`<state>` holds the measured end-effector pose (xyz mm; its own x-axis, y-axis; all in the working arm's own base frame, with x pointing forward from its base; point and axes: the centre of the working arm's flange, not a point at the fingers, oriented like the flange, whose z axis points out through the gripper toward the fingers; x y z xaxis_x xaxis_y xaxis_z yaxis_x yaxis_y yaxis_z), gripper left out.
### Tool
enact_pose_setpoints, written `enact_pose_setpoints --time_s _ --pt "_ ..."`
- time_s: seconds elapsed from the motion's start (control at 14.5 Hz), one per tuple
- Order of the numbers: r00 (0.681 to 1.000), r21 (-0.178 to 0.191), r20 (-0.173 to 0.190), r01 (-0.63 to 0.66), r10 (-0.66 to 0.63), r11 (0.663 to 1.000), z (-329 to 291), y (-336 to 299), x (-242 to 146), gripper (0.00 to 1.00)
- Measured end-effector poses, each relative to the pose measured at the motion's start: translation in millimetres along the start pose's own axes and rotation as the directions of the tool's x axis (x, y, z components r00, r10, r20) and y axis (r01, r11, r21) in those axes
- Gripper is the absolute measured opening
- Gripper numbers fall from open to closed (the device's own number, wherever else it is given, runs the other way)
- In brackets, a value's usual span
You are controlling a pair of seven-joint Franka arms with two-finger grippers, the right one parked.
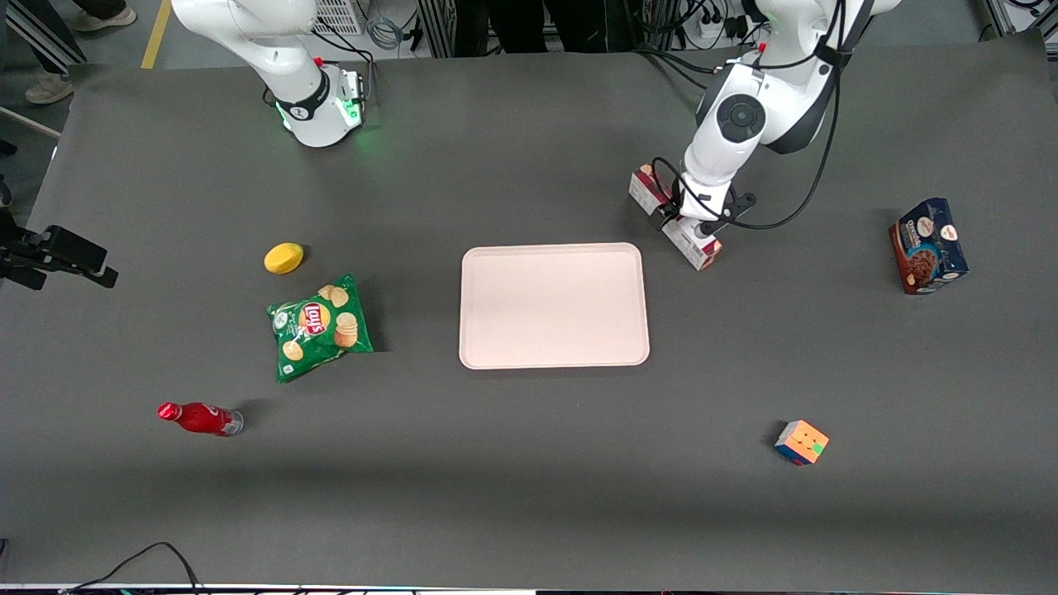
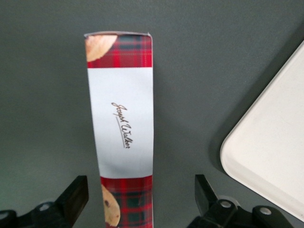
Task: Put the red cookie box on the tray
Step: 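Lower the left gripper and close it on the cookie box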
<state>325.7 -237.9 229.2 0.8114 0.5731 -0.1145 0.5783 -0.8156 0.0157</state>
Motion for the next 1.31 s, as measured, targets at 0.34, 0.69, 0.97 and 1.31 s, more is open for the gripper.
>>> enact_pose_setpoints --time_s 0.34,0.69,0.97,1.31 --pt "1.0 0.007 0.016 -0.014 0.014 1.0 13.3 -0.6 -1.3 0.98" --pt "1.0 0.012 0.021 -0.017 0.017 1.0 16.1 -1.2 -1.7 0.7" --pt "1.0 0.012 0.02 -0.017 0.016 1.0 15.9 -1.5 -1.4 0.26" --pt "1.0 -0.009 0.006 -0.01 0.01 1.0 5.7 5.0 5.6 0.26"
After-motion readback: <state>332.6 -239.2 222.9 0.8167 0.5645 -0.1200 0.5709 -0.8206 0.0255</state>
